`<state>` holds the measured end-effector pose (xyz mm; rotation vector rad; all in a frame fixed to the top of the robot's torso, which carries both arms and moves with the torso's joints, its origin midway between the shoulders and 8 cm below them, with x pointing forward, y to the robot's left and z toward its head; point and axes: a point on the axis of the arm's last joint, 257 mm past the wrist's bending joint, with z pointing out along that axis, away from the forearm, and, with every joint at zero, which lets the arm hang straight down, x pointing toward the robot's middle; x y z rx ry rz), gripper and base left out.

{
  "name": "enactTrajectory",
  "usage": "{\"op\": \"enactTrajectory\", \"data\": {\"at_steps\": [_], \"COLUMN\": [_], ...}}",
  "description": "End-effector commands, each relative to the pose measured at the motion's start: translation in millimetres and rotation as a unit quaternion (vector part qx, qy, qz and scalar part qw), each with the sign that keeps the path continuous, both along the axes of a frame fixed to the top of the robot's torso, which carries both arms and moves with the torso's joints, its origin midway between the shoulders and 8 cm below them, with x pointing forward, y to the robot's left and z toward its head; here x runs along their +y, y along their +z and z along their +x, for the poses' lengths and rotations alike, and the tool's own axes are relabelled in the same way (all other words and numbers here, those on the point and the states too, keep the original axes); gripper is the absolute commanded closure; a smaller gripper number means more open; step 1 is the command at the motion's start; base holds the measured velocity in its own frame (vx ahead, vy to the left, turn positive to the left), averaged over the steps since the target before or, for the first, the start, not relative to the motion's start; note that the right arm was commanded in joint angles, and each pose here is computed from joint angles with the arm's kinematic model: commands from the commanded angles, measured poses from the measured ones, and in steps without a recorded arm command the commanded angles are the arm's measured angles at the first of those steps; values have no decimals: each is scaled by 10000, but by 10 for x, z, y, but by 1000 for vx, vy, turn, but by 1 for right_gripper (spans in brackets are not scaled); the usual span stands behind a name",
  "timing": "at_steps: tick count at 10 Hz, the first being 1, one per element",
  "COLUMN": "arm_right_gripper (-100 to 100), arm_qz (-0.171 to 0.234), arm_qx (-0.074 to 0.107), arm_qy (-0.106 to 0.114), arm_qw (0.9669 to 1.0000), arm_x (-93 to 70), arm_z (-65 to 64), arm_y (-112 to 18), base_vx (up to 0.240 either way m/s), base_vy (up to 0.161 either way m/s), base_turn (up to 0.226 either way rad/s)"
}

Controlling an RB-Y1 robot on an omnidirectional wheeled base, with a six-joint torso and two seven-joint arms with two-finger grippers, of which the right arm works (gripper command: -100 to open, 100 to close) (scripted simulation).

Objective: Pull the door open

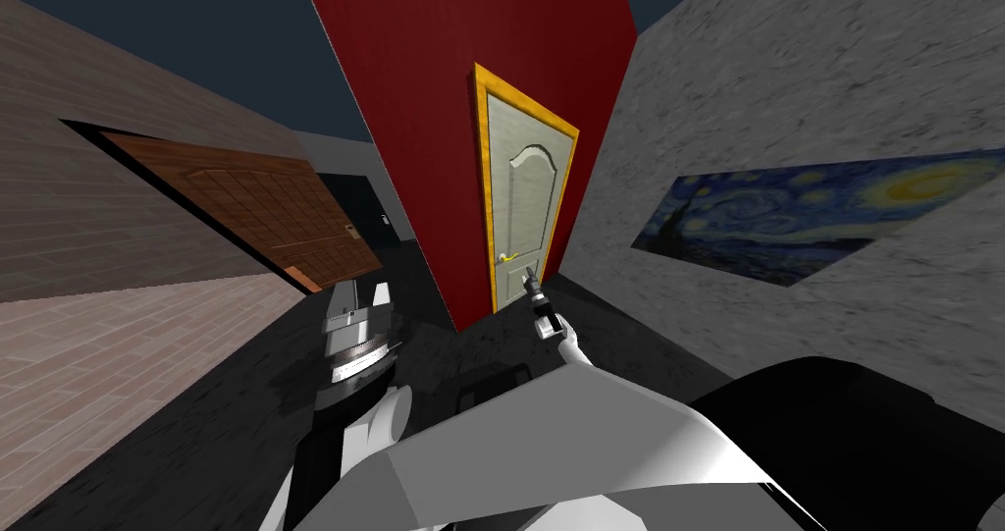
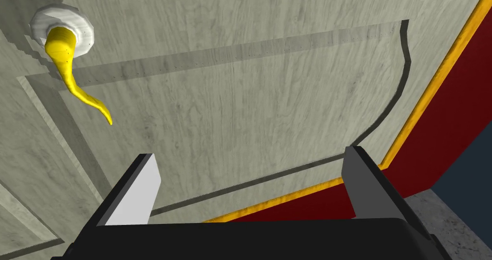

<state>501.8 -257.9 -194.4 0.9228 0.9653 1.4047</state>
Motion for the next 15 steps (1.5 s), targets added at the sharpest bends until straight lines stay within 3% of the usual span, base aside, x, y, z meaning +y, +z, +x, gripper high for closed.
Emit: {"op": "enactTrajectory", "data": {"at_steps": [1, 7, 8, 9, 10, 15], "arm_right_gripper": [-100, -100, -100, -100, -100, -100], "arm_qz": [-16, -141, -145, -176, -181, -289], "arm_qx": [99, 386, 493, 470, 589, 842], "arm_qy": [13, 179, 160, 213, 191, 271], "arm_qw": [9999, 9990, 9986, 9985, 9979, 9957], "arm_x": [-3, 56, 36, 62, 39, 35], "arm_z": [24, 203, 192, 240, 226, 312], "arm_y": [-109, -428, -530, -516, -628, -876], "base_vx": [40, 47, 56, 52, 41, 42], "base_vy": [-33, -40, -49, -50, -39, -39], "base_turn": [34, 54, 35, 39, 41, 42]}}
